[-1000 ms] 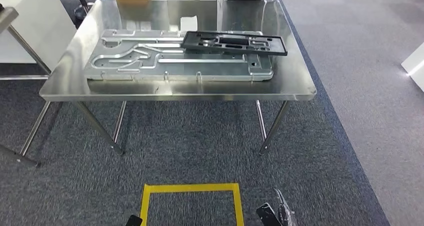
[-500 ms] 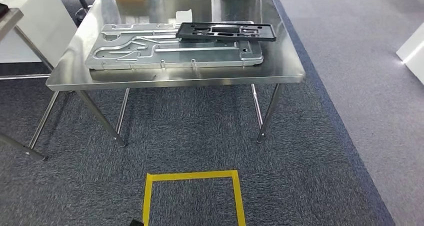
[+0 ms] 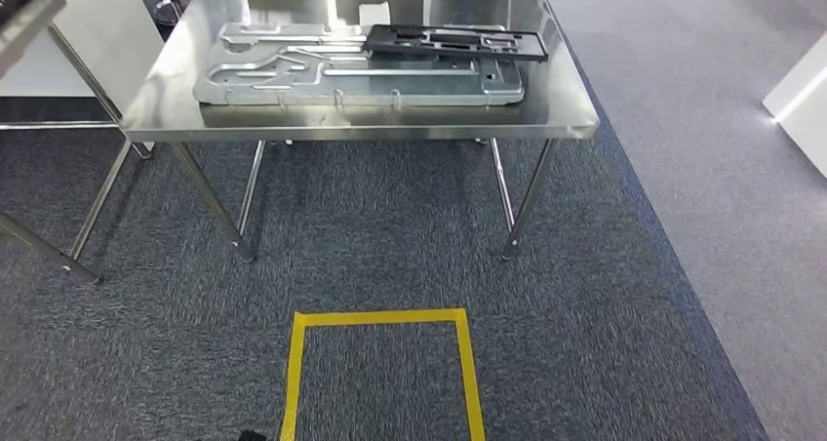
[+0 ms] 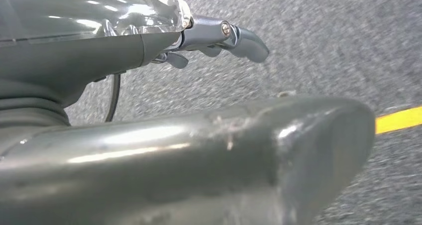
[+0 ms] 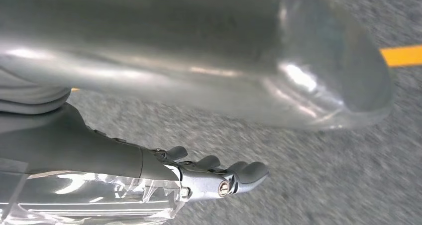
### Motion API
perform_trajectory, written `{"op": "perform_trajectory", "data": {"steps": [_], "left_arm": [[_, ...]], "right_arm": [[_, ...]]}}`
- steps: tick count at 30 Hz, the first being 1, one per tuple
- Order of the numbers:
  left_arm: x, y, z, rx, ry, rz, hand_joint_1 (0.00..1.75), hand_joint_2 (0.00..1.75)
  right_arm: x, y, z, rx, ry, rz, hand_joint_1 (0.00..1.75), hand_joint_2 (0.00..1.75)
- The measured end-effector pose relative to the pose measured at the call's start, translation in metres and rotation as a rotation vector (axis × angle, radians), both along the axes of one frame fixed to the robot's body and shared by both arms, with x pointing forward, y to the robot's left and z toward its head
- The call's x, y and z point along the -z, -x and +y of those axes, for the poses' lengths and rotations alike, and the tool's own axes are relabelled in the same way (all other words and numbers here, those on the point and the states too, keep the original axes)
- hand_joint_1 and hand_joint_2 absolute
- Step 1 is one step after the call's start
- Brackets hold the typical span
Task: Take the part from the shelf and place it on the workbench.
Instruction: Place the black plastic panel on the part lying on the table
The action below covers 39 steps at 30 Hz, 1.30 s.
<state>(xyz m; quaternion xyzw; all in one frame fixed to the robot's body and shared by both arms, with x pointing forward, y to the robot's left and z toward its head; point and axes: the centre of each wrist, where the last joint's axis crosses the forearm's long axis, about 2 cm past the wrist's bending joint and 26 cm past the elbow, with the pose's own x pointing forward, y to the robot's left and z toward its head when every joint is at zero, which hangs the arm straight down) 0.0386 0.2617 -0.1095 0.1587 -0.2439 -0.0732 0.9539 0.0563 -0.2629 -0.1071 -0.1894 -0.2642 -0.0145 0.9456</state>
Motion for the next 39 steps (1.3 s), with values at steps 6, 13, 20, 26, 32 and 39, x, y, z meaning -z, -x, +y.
{"op": "perform_trajectory", "data": {"steps": [6, 13, 20, 26, 32, 39], "left_arm": [[0.000, 0.001, -0.003, -0.002, 0.014, 0.002, 0.00, 0.00], [0.000, 0.001, -0.006, -0.012, 0.017, 0.016, 0.00, 0.00], [0.000, 0.002, -0.005, -0.027, 0.015, 0.034, 0.00, 0.00], [-0.001, 0.007, -0.012, -0.437, 0.046, -0.002, 0.00, 0.00], [-0.001, 0.012, -0.020, -0.556, 0.060, -0.001, 0.00, 0.00], [-0.002, 0.014, -0.024, -0.603, 0.068, 0.004, 0.00, 0.00]], "right_arm": [[0.000, 0.001, 0.000, -0.024, 0.006, 0.040, 0.00, 0.00], [0.000, 0.002, 0.002, -0.018, 0.000, 0.083, 0.00, 0.00], [0.001, 0.010, 0.001, -0.011, -0.001, 0.119, 0.00, 0.00], [0.001, 0.010, 0.004, 0.049, 0.002, 0.130, 0.00, 0.00], [0.001, 0.015, 0.006, 0.061, -0.004, 0.147, 0.00, 0.00], [0.002, 0.018, 0.006, 0.063, -0.005, 0.178, 0.00, 0.00]]}}
